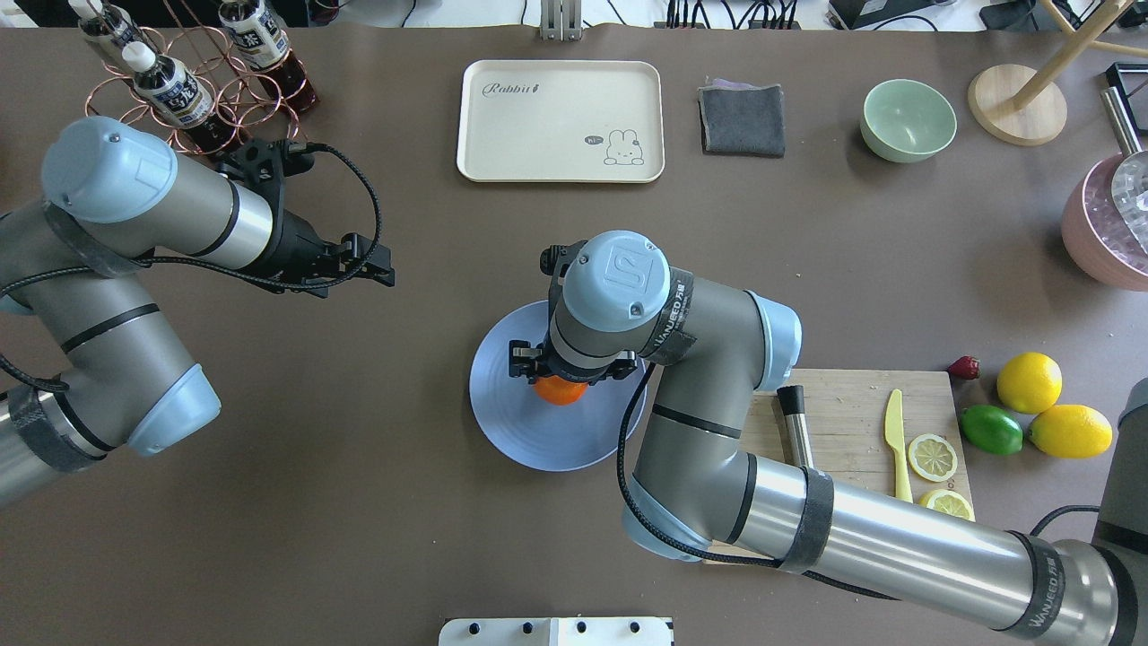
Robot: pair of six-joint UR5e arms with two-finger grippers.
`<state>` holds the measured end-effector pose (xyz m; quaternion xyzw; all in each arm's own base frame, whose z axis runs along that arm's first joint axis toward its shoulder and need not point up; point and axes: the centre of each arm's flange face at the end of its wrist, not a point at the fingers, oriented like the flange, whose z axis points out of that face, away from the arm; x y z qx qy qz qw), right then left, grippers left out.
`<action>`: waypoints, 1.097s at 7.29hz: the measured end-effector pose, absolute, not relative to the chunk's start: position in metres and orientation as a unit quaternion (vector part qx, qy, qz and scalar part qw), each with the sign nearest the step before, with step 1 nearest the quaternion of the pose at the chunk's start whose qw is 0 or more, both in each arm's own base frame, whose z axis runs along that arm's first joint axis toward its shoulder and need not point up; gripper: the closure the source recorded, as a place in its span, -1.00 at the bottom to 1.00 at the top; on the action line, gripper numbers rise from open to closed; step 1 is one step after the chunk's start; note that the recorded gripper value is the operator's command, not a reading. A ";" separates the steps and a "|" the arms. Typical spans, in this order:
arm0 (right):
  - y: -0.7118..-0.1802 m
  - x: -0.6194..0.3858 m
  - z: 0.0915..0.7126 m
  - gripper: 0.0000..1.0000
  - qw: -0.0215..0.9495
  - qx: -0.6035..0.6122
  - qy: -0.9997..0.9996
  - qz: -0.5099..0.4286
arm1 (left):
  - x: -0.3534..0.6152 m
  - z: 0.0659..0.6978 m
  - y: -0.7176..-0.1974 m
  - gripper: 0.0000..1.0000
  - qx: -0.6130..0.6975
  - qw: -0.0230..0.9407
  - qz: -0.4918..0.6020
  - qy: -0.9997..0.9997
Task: Pick orange to plate
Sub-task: 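Lower the orange onto the plate and open the right gripper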
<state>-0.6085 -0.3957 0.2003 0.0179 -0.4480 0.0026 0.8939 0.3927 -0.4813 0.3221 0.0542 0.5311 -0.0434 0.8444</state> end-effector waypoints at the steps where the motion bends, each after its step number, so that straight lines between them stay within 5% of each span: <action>1: -0.391 -0.611 0.202 1.00 0.894 0.016 -0.447 -0.001 | 0.392 0.322 -0.482 -0.96 0.055 0.844 -0.044 0.531; 2: -0.389 -0.613 0.204 0.89 0.895 0.015 -0.446 -0.002 | 0.392 0.323 -0.482 -0.96 0.055 0.845 -0.045 0.531; 4: -0.387 -0.614 0.206 -0.98 0.896 0.013 -0.445 -0.004 | 0.391 0.325 -0.482 -0.96 0.054 0.845 -0.046 0.530; 8: -0.393 -0.605 0.209 -0.99 0.896 0.025 -0.443 0.004 | 0.389 0.321 -0.481 -0.96 0.055 0.843 -0.046 0.532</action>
